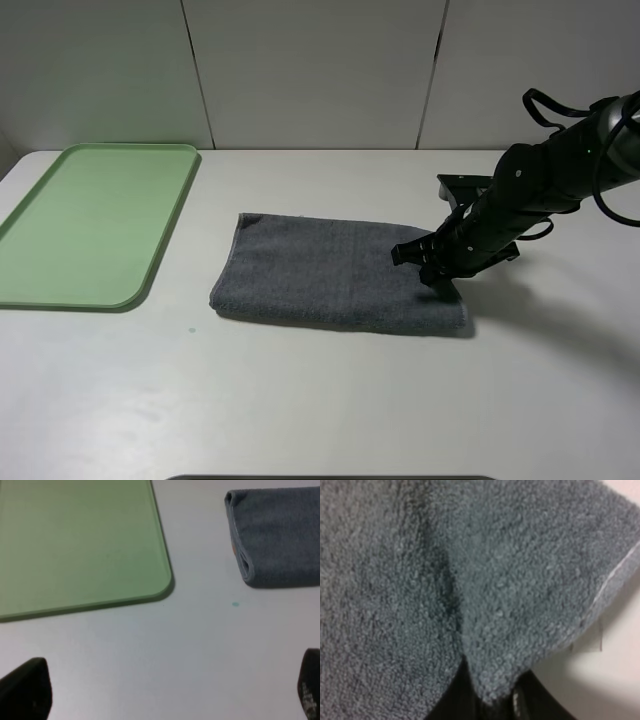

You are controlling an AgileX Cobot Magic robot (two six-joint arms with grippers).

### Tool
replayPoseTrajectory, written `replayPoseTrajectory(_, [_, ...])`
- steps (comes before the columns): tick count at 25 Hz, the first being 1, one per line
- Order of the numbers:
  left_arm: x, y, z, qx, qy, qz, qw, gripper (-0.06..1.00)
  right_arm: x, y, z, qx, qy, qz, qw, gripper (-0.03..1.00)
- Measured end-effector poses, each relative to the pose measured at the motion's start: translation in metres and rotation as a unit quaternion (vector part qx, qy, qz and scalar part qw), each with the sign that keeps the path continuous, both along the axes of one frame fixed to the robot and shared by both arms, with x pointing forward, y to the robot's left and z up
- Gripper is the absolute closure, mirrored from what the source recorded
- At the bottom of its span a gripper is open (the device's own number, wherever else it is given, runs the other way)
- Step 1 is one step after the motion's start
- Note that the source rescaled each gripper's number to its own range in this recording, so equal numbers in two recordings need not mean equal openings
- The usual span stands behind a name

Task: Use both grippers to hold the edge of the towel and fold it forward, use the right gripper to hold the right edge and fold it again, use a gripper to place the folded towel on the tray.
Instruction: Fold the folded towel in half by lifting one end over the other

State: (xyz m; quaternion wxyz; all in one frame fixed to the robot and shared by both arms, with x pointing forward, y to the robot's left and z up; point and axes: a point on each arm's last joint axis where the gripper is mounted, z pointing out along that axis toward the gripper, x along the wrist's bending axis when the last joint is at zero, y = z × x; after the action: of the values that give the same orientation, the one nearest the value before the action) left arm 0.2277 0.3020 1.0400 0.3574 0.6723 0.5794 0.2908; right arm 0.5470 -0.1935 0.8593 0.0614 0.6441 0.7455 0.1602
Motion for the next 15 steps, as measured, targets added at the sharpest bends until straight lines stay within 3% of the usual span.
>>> replayPoseTrajectory(7, [0.0,0.0,0.0,0.0,0.0,0.0,1.0,-0.06,-0.009,-0.006,0.014,-0.022,0.027,0.044,0.998,0.93])
replayPoseTrajectory(15, [0.0,0.0,0.0,0.0,0.0,0.0,1.0,-0.06,-0.016,-0.029,0.062,-0.046,0.019,0.062,0.997,0.93])
